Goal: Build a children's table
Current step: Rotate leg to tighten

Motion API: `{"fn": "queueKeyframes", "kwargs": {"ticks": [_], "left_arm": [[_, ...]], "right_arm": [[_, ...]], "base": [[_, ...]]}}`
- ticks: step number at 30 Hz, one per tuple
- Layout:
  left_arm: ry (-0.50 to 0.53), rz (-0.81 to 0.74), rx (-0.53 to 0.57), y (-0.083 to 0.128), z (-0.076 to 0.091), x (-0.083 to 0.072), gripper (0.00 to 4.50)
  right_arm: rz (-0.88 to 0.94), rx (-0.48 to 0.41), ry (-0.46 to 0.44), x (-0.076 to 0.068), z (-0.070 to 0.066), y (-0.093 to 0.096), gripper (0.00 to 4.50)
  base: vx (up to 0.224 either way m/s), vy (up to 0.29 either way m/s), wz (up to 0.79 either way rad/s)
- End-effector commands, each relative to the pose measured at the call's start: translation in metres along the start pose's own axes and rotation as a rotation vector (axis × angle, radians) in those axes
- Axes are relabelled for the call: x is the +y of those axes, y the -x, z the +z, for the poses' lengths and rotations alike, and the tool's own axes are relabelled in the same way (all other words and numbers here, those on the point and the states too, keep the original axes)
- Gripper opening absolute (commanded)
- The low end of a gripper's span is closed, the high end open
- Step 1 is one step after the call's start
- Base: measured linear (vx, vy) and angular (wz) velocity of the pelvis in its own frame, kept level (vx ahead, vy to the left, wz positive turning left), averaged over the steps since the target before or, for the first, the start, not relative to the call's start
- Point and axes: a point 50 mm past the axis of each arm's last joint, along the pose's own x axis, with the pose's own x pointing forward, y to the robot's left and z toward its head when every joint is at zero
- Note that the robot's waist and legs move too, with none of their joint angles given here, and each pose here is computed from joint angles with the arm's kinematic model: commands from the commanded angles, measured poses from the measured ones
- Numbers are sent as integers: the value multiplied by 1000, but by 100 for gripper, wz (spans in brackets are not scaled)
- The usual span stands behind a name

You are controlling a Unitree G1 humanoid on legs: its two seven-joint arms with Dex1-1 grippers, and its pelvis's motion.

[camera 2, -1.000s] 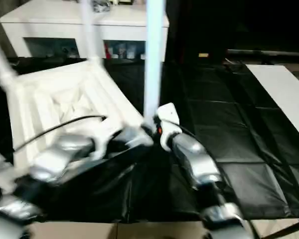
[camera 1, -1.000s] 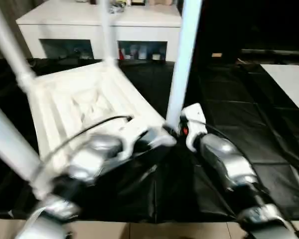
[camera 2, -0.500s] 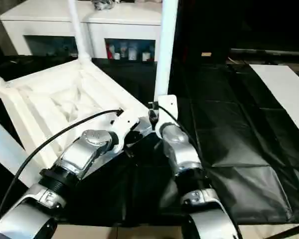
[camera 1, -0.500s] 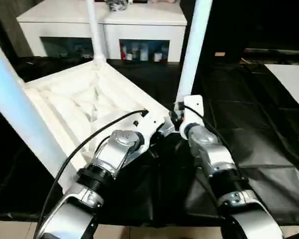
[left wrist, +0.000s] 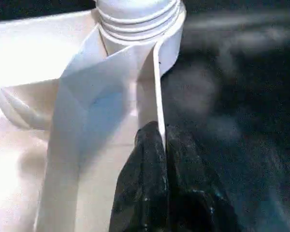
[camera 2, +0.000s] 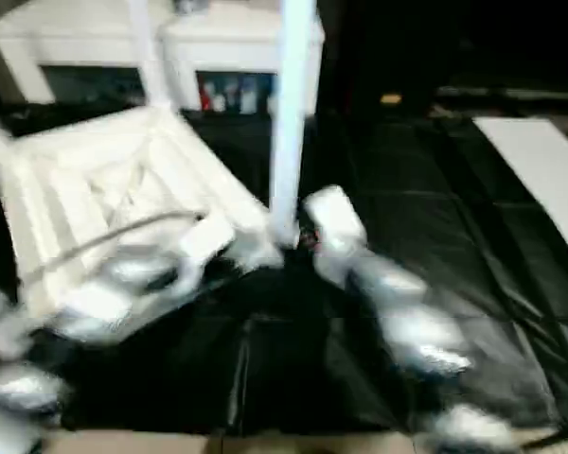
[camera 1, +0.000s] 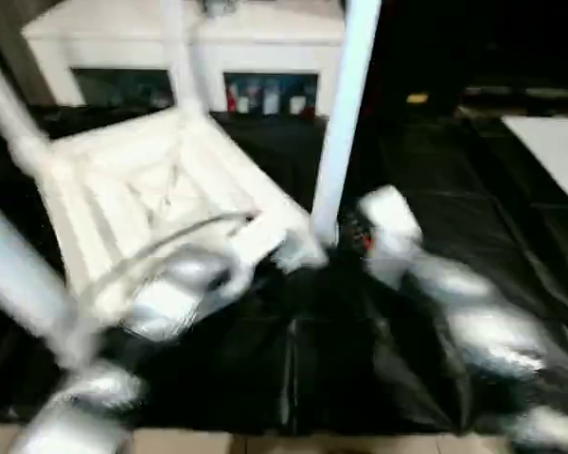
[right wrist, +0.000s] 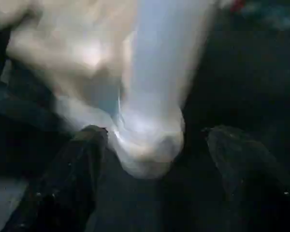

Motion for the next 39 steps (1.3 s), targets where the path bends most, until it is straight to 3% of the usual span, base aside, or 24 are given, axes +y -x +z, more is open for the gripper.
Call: {"fn": "queueKeyframes", "kwargs": {"ticks": [1, 2, 5, 15, 23, 33, 39], "left_arm": [[-10, -127, 67, -10, -11, -18, 0], [-43, -228, 41, -1, -10, -25, 0], [-95, -306, 71, 7, -12, -30, 0], [-96, -269, 70, 9, -10, -27, 0], [-95, -262, 77, 11, -12, -26, 0], [-84, -264, 77, 11, -13, -26, 0], [-69, -280, 77, 10, -16, -29, 0]], "right_arm": [[98, -35, 15, 10, 9, -4, 364], [162, -21, 21, 12, 7, 2, 364], [206, -5, 36, 13, 6, 2, 364], [251, 61, 79, 19, -2, -17, 364], [252, 72, 85, 18, -4, -20, 364], [261, 57, 61, 17, -5, -24, 283], [274, 47, 38, 21, -7, -27, 268]], "base": [[0, 0, 0], [0, 0, 0], [0, 0, 0], [0, 0, 0], [0, 0, 0], [0, 0, 0], [0, 0, 0]]}}
